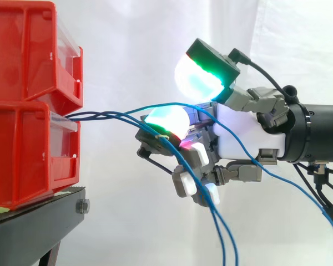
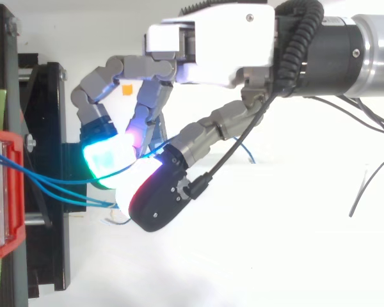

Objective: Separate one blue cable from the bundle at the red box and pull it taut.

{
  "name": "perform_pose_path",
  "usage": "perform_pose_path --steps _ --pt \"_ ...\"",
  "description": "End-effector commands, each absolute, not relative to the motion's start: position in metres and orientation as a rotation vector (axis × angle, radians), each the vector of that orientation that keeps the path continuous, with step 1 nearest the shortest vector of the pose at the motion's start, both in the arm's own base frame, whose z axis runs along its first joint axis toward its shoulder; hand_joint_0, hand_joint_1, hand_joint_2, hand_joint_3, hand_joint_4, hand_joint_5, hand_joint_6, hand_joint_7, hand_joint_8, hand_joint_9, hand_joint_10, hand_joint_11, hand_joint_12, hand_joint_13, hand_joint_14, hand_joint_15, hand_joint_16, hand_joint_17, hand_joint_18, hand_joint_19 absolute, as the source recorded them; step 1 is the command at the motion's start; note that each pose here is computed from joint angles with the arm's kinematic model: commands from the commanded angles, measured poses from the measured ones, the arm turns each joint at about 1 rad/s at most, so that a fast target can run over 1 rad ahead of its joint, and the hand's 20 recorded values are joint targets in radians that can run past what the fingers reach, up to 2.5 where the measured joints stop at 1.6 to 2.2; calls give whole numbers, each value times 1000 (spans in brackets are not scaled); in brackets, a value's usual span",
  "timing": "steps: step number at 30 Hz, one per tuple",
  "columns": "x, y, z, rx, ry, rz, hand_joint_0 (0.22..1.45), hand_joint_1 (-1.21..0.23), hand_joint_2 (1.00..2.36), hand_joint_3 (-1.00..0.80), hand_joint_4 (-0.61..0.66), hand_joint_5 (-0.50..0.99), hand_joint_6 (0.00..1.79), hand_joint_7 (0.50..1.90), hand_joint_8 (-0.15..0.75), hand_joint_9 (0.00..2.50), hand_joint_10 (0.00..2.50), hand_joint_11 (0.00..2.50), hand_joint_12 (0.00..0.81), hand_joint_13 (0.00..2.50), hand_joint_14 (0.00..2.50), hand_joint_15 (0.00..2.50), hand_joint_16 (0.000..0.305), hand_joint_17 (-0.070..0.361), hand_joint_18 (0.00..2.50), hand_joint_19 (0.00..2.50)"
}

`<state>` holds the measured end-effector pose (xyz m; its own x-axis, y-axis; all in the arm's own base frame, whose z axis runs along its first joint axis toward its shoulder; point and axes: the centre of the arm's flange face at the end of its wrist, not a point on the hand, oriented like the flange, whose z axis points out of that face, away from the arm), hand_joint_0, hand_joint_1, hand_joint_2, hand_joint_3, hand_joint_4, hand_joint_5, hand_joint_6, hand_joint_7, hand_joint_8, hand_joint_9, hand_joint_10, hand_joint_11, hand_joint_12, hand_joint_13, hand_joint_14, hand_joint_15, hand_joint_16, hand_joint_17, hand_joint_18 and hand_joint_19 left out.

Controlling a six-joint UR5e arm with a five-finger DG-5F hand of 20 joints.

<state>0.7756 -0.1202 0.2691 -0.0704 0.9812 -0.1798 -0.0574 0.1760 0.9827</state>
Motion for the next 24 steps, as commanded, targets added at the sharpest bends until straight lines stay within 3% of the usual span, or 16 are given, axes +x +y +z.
perform_pose_path --steps 1,11,21,24 --pt "776 -121 268 1006 1302 1151 473 -774 1000 -500 255 -188 815 1311 373 1034 19 715 408 1073 15 496 56 126 1107 676" --pt "771 -121 253 1036 1282 1163 587 -652 1000 -500 222 -179 806 1324 350 1071 19 707 373 1077 17 512 49 110 1071 721" --pt "770 -116 247 1034 1287 1167 612 -671 1012 -344 189 -177 816 1344 351 1071 18 712 374 1086 16 511 48 108 1067 722" --pt "770 -114 245 1028 1282 1172 600 -679 1019 -235 128 -168 827 1376 346 1086 18 713 371 1088 16 513 48 108 1066 723"
